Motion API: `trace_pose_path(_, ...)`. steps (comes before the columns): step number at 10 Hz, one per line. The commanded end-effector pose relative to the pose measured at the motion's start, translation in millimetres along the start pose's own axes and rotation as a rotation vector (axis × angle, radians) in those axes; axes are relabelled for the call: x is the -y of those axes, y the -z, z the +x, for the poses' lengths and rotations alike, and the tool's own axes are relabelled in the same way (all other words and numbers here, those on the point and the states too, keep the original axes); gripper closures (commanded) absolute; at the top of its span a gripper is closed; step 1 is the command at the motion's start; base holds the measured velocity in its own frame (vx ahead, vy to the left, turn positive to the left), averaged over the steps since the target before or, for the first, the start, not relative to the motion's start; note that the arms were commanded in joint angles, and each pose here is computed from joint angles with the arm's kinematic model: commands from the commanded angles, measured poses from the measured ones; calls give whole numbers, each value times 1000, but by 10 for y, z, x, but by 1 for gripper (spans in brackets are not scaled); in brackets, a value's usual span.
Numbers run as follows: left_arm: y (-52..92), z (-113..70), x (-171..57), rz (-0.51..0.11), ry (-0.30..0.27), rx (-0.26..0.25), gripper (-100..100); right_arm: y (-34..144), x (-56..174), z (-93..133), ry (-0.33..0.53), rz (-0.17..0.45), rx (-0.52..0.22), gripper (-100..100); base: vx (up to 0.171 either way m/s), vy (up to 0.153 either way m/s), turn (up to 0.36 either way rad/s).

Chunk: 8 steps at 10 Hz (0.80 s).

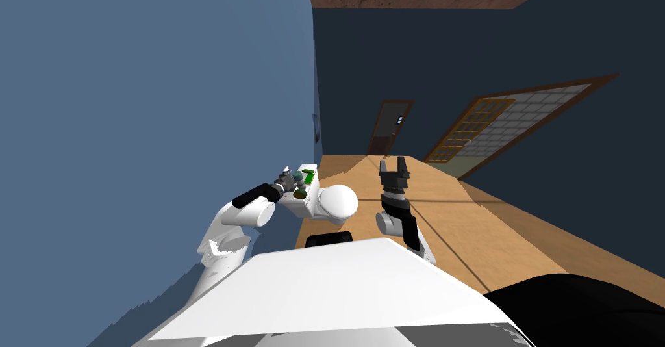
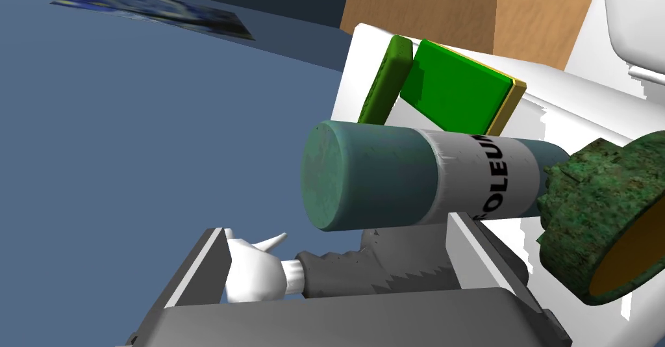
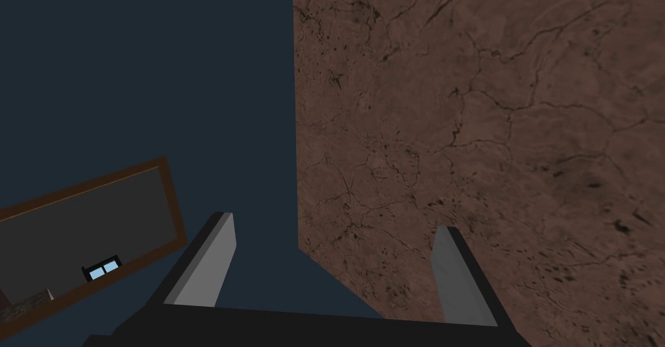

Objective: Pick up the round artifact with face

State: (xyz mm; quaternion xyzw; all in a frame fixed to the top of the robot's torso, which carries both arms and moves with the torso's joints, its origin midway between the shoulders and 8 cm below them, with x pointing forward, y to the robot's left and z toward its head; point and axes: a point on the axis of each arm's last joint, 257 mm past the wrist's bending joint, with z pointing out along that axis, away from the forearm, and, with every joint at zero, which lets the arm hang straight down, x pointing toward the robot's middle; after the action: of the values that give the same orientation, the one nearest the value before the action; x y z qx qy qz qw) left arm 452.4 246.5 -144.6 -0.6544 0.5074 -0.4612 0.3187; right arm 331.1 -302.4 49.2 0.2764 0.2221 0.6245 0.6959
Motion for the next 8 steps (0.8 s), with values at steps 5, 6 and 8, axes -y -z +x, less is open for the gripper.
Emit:
trace_pose_path(5, 3, -30, -193, -102, 25, 31, -100, 0, 0, 0, 0, 0, 0, 0, -4, 3, -29)
trace_pose_path(6, -3, 4, -202, -122, 38, 29, -100, 0, 0, 0, 0, 0, 0, 0, -5, 3, -63)
trace_pose_path(8, 10, -35, -283, -154, 37, 45, -100, 0, 0, 0, 0, 0, 0, 0, -3, 3, -22)
